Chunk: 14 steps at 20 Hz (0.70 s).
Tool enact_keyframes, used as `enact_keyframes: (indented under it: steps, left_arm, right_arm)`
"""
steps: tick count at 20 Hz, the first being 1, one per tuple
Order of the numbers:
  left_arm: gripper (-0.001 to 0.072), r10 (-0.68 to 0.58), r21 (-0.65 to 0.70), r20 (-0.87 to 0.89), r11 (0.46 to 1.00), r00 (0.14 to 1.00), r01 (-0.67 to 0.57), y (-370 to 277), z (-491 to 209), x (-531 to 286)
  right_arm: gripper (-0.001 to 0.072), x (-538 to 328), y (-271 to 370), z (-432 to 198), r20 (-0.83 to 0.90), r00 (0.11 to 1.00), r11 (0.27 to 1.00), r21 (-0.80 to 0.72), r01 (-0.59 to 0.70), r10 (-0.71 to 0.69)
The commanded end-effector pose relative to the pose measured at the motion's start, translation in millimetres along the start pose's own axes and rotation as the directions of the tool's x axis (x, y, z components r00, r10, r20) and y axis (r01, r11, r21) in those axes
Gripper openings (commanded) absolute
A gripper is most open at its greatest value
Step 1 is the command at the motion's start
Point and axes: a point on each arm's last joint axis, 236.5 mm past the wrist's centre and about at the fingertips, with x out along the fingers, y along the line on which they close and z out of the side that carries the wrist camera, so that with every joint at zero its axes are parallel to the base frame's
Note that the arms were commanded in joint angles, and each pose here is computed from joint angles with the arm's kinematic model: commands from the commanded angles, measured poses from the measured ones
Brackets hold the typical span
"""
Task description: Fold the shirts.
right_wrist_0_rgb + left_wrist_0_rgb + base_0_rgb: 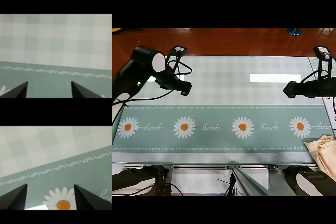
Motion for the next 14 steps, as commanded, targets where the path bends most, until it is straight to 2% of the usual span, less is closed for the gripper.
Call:
enact_keyframes:
  steps: [1,4,9,14]
  left_arm:
    - [0.0712,0.001,0.000,-0.019,1.000,1.000,-0.001,-0.1,-2.9,3.2]
    - [0.0712,0.000,0.009,0.021,1.000,1.000,0.000,1.2,5.4,0.6]
    - [0.0712,-0.004,-0.083,0.302,0.996,0.953,0.031,3.7,37.6,-41.1]
    - [0.0712,-0.003,-0.084,0.296,0.996,0.955,0.030,4.5,29.3,-38.2]
  right_arm:
    - [0.0609,-0.1,0.3,0.2,0.001,1.000,1.000,-0.001,0.000,0.000]
    - [0.0609,-0.1,0.3,0.2,0.001,1.000,1.000,-0.001,0.000,0.000]
    - [0.0609,-0.1,0.3,0.3,0.001,1.000,1.000,-0.001,0.000,0.000]
    - [0.0609,-0.1,0.2,0.9,0.004,1.000,1.000,-0.001,0.000,0.000]
